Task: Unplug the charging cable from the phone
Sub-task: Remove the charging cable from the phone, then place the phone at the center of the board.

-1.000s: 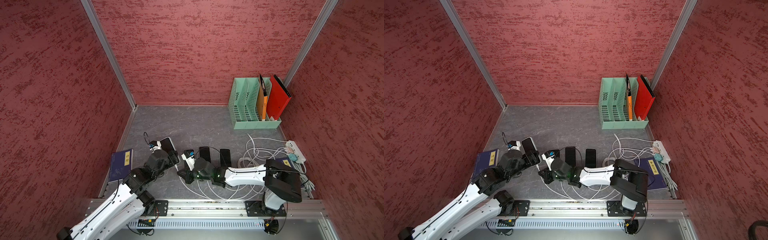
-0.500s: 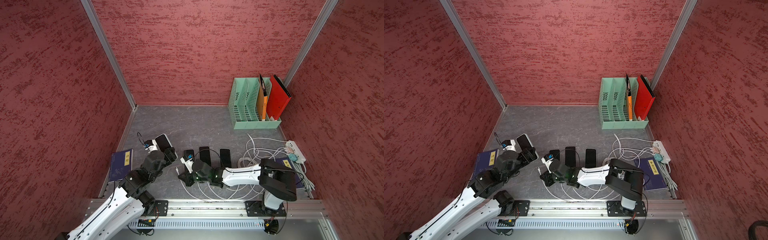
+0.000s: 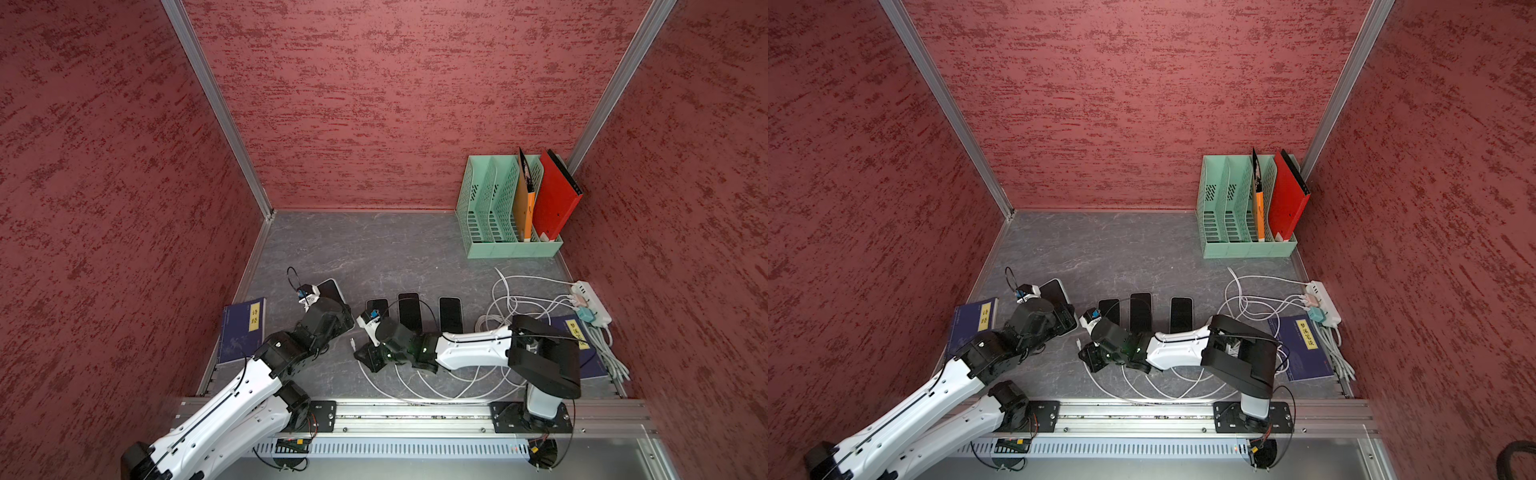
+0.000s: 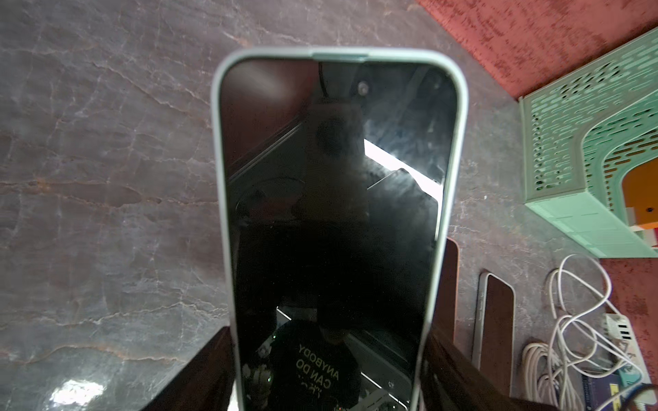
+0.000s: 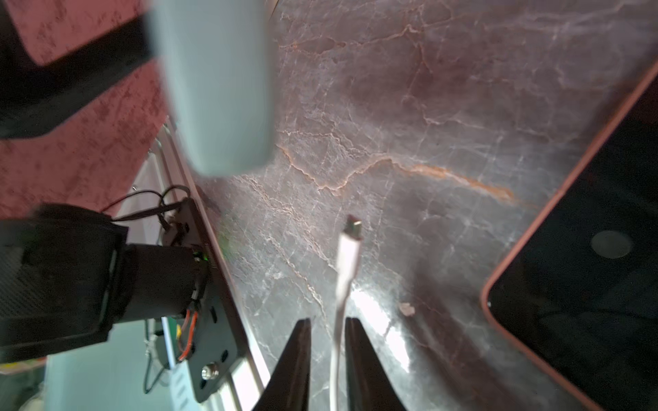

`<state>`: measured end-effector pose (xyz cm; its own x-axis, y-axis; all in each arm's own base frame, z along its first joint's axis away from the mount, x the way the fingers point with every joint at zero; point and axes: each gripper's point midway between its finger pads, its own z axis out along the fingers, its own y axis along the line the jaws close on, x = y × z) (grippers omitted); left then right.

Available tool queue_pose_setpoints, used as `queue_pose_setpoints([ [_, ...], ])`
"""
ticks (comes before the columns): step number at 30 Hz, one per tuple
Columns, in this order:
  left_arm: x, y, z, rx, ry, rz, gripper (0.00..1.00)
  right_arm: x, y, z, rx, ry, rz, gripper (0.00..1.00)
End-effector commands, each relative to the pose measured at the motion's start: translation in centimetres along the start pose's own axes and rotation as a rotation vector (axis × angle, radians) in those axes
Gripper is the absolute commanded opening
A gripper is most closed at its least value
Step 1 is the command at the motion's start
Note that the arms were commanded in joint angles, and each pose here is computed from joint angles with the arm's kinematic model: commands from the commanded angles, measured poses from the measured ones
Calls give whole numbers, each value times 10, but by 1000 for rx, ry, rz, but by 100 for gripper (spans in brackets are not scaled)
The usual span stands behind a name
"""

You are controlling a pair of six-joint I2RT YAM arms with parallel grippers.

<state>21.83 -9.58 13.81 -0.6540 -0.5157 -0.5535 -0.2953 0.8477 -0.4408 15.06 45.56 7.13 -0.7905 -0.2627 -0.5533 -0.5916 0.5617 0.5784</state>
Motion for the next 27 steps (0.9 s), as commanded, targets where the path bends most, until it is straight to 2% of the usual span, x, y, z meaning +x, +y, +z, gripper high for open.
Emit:
queue_pose_setpoints([
  [1,3,-2,5,5,16,-13,0,-7,-8,2,37,-12,4,43],
  [3,5,0,8,-12,27,-8,0,-8,-10,1,45,-16,8,58],
  [4,7,2,10,-21,32,-6,0,-8,-11,-1,47,-21,9,61],
  [8,11,8,20,-72,65,7,0,-13,-11,-14,54,-55,5,64],
  [12,19,21,32,-182,129,44,0,-23,-19,-47,107,-136,1,69],
  [21,35,42,57,-377,223,103,0,-27,-86,-131,383,-281,119,85],
  [27,40,52,64,-459,256,153,0,-18,-119,-160,430,-345,230,88],
])
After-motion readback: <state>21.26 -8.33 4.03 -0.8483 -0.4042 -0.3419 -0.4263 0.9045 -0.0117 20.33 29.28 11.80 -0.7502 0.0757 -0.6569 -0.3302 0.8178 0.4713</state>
